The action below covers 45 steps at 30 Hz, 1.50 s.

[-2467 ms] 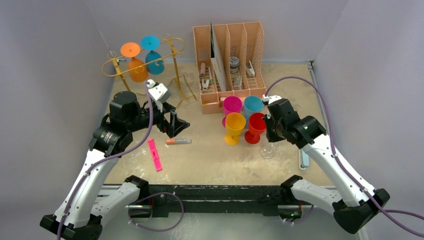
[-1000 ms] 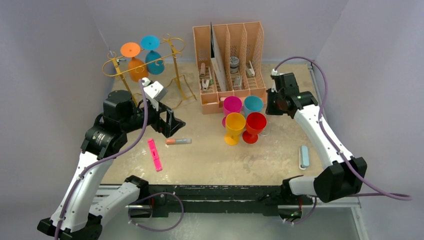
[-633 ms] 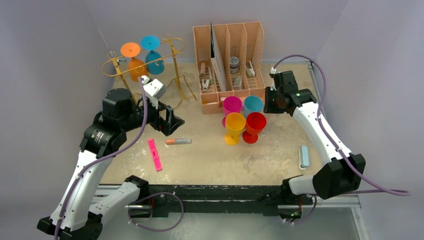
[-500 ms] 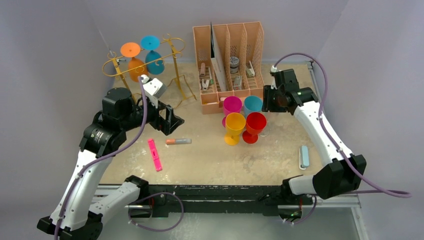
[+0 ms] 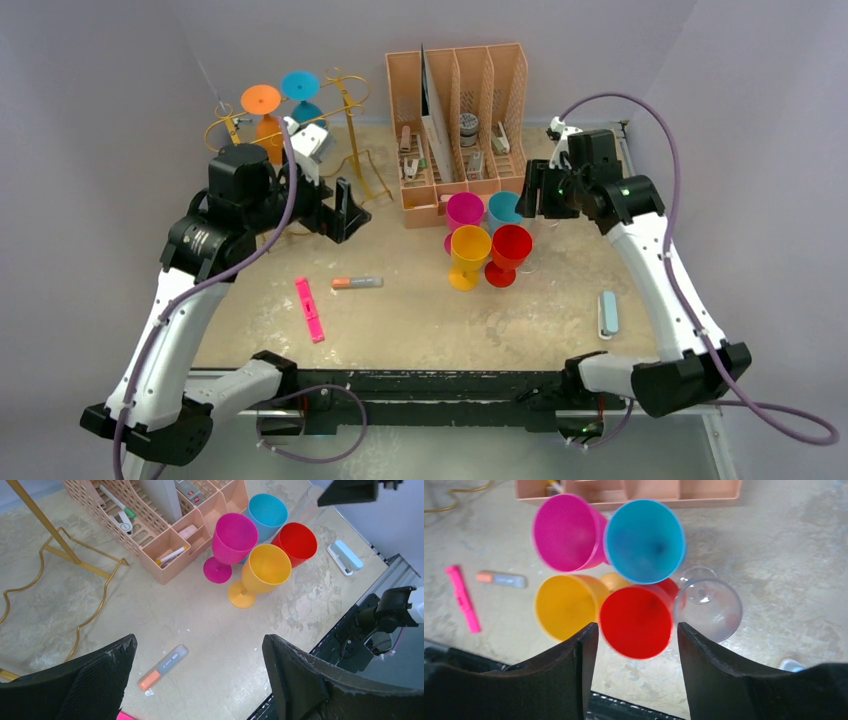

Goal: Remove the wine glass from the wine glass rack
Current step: Place the wine glass at the center of the board, then pick up the wine glass from the wine rack.

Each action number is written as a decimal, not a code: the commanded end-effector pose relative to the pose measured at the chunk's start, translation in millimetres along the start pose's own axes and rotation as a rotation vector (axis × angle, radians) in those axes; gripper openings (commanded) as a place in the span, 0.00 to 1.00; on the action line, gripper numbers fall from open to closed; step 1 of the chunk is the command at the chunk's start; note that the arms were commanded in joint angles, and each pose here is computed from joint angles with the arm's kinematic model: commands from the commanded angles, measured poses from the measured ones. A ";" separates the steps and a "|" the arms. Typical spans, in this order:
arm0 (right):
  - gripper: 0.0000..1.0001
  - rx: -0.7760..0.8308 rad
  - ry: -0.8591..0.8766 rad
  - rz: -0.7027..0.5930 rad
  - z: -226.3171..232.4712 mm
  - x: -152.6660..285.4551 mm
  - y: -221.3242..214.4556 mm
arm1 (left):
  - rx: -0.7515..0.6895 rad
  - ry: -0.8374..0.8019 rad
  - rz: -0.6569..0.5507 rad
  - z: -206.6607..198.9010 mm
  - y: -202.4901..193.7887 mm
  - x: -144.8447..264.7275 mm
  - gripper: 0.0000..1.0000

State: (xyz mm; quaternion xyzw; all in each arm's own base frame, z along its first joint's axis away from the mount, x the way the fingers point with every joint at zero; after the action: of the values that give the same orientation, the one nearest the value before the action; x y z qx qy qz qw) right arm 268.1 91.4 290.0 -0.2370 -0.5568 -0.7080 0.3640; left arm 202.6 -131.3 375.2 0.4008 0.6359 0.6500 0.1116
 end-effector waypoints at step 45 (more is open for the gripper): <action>0.75 -0.111 0.805 -0.021 90.2 70.9 -16.9 | 0.201 0.518 -0.213 245.2 117.1 1.3 0.92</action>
State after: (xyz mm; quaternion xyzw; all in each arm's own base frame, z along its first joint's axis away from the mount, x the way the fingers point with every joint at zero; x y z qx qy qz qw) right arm 207.0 160.9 341.3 0.0236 -0.3366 -0.7773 0.5309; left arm 393.8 18.5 440.4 0.1964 0.7560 0.6232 -0.0380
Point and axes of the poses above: each gripper's point midway between its finger pads, its own x axis back along the fingers, its own z axis along the line the jaws close on, y = z × x, the point moved 5 cm from there along x, back along the fingers, and after that the axes turned 4 degrees about -x, right-handed, at the moved point
